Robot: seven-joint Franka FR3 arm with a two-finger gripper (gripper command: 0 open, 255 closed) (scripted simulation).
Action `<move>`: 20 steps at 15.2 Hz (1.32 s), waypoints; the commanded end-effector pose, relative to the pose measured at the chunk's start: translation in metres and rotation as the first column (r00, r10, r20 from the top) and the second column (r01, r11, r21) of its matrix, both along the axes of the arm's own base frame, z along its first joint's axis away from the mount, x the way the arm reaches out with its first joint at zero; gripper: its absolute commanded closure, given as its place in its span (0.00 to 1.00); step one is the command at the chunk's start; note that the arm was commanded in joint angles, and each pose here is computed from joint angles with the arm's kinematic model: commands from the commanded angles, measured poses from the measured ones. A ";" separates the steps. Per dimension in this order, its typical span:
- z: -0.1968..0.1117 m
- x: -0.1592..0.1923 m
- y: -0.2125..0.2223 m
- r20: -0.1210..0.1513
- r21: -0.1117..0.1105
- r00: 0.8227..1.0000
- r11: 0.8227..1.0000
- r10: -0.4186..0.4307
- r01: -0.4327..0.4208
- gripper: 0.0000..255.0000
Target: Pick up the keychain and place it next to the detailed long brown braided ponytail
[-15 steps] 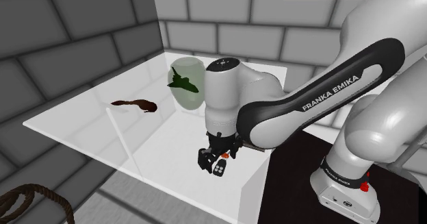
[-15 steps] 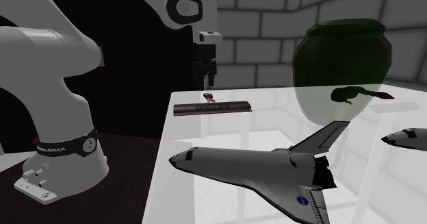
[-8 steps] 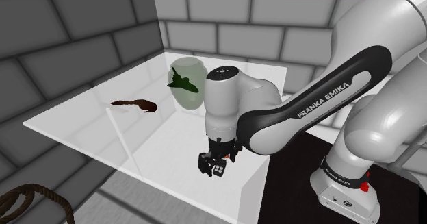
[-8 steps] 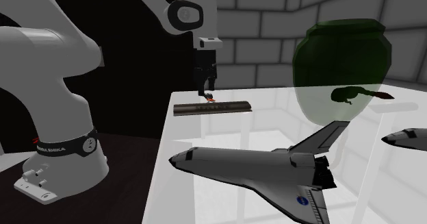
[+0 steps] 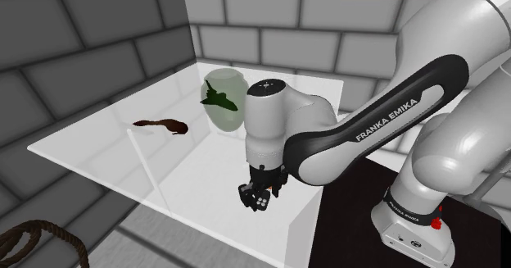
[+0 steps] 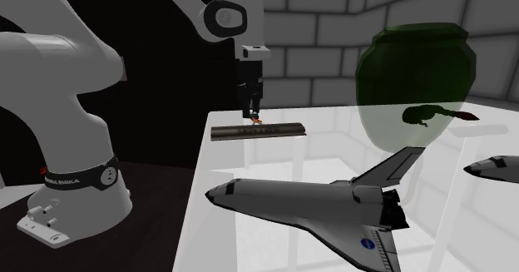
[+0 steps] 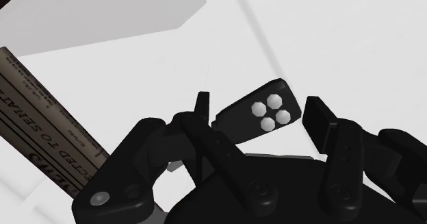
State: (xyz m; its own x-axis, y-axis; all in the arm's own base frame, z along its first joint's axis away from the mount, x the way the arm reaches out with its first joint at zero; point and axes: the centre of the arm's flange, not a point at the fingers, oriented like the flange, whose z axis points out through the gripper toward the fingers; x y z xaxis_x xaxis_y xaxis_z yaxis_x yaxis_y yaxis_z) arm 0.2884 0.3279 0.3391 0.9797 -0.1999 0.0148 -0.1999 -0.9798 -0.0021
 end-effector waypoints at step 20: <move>0.079 0.000 0.000 0.000 0.000 1.000 1.000 0.000 0.000 1.00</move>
